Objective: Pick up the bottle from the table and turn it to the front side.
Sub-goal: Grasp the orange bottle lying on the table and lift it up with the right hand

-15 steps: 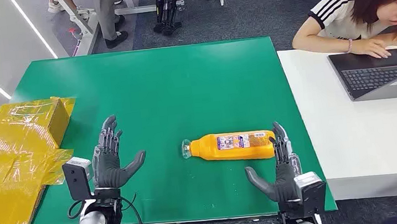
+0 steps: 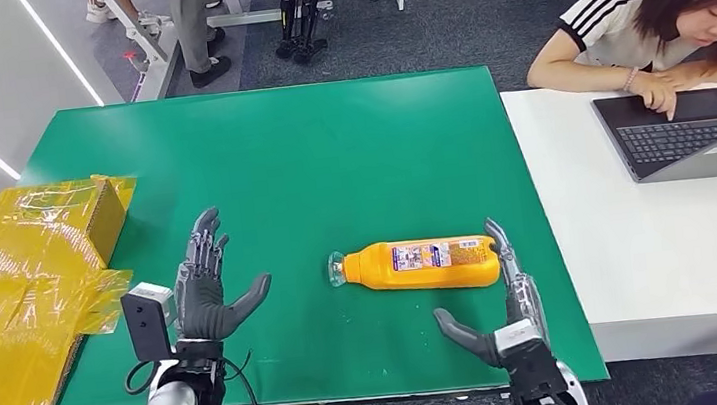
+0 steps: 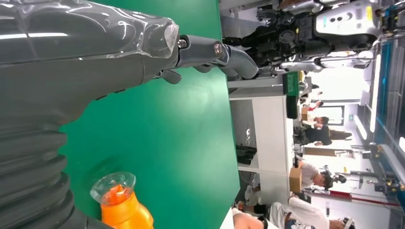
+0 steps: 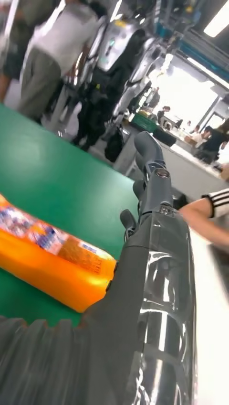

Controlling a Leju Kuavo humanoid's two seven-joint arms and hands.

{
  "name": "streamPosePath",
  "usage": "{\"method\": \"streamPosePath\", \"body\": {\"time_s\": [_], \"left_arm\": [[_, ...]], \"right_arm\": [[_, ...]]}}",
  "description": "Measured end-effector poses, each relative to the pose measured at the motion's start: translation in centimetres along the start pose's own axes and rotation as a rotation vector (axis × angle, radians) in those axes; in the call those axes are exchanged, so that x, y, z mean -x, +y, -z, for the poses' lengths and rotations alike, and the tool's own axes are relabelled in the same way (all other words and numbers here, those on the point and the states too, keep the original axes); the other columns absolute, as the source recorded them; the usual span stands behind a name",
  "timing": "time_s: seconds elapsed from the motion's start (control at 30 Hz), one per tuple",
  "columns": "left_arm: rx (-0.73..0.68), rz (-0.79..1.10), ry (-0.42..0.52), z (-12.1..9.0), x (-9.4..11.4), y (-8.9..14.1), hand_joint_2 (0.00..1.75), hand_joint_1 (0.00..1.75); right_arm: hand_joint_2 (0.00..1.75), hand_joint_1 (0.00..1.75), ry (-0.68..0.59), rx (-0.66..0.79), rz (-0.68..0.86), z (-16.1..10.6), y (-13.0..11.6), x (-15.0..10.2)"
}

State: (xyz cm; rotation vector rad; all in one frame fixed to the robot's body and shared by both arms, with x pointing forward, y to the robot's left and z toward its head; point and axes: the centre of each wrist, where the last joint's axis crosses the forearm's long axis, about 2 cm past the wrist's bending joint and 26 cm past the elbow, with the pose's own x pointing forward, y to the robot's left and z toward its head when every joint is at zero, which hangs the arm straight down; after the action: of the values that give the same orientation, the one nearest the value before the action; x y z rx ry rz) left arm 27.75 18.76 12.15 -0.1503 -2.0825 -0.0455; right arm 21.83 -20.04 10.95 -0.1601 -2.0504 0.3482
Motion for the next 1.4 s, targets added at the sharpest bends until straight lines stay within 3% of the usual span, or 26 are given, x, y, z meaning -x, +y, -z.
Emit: {"method": "streamPosePath", "body": {"time_s": [0.13,0.33,0.77,1.03,1.4], "left_arm": [[0.038,-0.007,0.014,0.2,-0.1,-0.6,1.75,0.0],[0.074,-0.031,0.008,1.2,-0.5,-1.2,1.75,0.0],[0.107,-0.043,-0.001,2.9,-0.4,-1.7,1.75,0.0],[0.131,-0.039,-0.03,4.4,0.1,-1.8,1.75,0.0],[0.143,-0.026,-0.02,4.8,0.5,-1.7,1.75,0.0]], "right_arm": [[1.75,0.0,0.035,-0.087,-0.217,1.2,-2.4,0.6],[1.75,0.0,0.111,-0.212,-0.384,3.9,-6.3,1.7],[1.75,0.0,0.273,-0.398,-0.467,5.9,-9.8,4.9],[1.75,0.0,0.25,-0.604,-0.422,8.9,-9.9,7.9],[1.75,0.0,0.266,-0.697,-0.465,11.0,-9.4,9.0]]}}
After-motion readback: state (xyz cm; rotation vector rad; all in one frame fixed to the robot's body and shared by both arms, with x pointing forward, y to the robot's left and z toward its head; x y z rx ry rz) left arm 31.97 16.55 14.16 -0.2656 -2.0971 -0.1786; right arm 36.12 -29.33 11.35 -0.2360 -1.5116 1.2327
